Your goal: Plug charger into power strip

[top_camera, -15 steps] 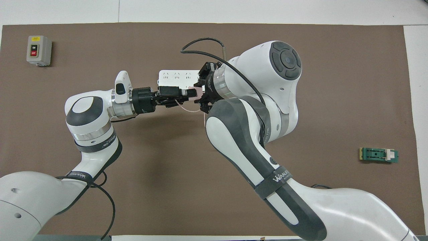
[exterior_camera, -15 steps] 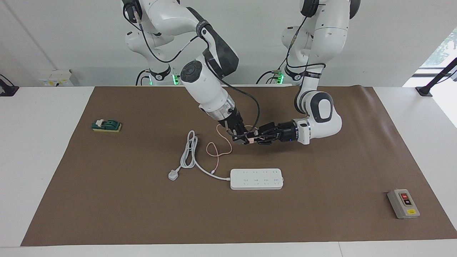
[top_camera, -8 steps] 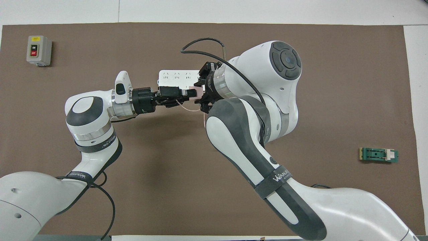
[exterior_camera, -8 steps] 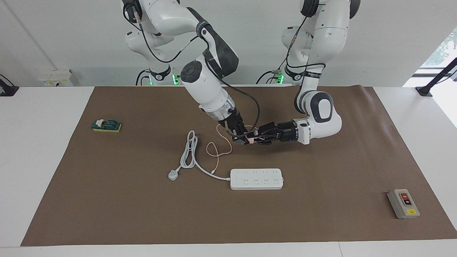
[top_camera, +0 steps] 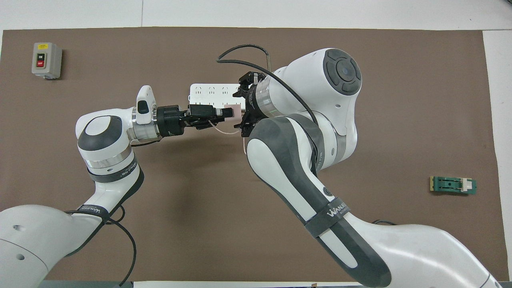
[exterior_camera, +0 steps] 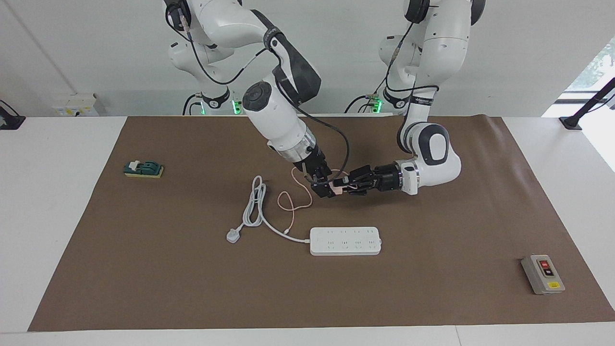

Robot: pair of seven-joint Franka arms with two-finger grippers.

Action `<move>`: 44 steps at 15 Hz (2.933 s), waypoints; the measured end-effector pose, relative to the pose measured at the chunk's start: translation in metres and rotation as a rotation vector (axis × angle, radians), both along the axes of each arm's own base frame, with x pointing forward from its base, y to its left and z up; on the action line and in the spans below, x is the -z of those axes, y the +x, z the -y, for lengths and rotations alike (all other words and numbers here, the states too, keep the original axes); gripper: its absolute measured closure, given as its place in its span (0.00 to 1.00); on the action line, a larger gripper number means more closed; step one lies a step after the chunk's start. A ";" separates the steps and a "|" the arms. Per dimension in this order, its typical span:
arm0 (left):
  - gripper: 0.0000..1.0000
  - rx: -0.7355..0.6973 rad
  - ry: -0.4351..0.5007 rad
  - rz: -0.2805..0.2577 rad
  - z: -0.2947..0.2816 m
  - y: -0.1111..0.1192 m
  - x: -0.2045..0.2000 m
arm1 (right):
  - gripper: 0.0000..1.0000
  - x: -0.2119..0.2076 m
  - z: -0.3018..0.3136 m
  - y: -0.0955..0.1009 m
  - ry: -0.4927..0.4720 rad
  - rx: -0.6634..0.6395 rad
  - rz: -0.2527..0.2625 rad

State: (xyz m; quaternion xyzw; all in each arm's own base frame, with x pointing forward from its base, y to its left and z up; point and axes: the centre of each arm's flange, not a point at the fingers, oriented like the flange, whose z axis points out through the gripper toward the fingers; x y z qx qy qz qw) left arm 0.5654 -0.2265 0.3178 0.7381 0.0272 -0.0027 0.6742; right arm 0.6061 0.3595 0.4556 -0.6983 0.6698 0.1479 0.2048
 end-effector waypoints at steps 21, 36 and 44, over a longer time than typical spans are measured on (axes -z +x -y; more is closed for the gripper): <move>0.68 0.866 1.160 1.135 0.022 0.061 -0.133 | 0.16 -0.089 0.187 0.019 -0.088 -0.288 0.106; 0.68 1.116 1.130 1.187 0.018 0.060 -0.100 | 0.09 -0.143 0.369 -0.020 -0.383 -1.180 0.295; 0.68 1.127 1.124 1.175 0.019 0.064 -0.086 | 0.00 -0.139 0.367 -0.028 -0.408 -1.369 0.300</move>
